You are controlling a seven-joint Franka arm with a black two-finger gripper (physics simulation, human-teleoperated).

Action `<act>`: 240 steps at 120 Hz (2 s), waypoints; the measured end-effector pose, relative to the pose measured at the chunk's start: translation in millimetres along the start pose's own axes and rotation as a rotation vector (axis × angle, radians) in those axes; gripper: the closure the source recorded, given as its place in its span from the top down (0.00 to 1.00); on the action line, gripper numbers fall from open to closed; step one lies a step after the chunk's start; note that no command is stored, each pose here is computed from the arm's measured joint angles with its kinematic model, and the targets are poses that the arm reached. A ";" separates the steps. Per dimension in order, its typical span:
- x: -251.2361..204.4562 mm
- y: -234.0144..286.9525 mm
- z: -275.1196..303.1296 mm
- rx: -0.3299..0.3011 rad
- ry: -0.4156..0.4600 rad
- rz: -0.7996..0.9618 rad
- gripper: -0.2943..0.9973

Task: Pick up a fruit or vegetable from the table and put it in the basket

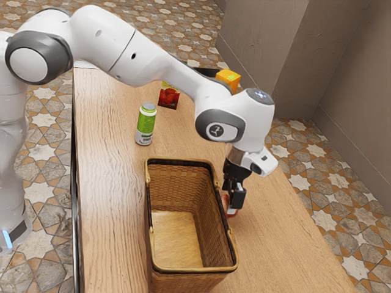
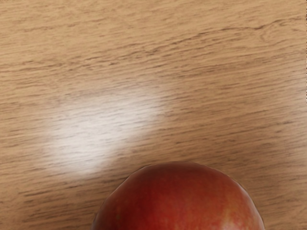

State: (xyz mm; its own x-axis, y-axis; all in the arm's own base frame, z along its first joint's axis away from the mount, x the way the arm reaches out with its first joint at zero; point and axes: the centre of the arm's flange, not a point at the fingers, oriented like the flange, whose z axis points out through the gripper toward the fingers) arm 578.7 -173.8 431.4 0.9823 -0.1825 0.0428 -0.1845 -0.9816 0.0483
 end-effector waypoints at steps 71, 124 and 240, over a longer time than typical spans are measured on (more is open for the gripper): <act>4.3 0.0 18.1 -0.009 -0.011 -0.013 0.52; -25.3 3.5 -142.7 0.000 0.156 0.000 0.51; -162.6 14.0 -180.5 0.052 0.141 0.048 0.50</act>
State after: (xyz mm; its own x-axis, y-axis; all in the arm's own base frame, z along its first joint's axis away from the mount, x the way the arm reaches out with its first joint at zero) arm 410.4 -147.9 605.2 0.9574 -0.2230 0.1833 -0.2253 -0.9743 -0.0084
